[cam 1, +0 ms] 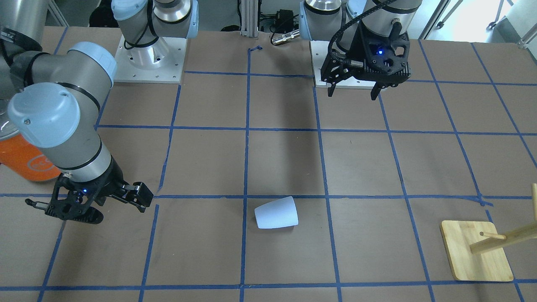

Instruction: Flip cup

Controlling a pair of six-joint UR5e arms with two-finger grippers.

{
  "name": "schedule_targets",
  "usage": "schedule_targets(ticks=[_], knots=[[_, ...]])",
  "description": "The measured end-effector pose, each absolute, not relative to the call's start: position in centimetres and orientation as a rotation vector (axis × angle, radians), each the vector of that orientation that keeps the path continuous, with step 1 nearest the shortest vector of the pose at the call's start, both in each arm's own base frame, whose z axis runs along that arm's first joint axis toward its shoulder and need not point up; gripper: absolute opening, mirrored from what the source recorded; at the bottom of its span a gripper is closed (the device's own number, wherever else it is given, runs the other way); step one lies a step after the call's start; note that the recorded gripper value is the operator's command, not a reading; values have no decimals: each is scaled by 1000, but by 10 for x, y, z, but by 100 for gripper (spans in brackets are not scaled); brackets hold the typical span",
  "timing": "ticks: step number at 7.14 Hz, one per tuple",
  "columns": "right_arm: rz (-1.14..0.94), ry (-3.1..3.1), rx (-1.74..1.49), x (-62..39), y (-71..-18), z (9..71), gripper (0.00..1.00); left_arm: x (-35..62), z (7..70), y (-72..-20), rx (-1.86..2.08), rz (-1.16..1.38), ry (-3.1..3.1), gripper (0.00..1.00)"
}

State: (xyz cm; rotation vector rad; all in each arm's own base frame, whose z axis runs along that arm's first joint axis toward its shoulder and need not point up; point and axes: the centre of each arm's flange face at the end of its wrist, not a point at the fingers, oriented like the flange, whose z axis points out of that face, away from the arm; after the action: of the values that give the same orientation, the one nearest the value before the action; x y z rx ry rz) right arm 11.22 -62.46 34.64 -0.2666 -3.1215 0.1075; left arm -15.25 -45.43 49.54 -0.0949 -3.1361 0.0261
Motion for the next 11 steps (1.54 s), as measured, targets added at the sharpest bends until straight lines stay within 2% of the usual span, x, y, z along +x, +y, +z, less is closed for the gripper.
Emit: schedule_targets(ticks=[4,7,11], knots=[[-116,-3076,-294,110,-555,418,100,-153,495,-454,-95,25,-3136,100],[-6,-3089,-292,116,-507,485,100,-153,495,-454,-95,25,-3136,100],[13,-3119,-306,122,-491,499,100,-153,495,-454,-95,23,-3136,100]])
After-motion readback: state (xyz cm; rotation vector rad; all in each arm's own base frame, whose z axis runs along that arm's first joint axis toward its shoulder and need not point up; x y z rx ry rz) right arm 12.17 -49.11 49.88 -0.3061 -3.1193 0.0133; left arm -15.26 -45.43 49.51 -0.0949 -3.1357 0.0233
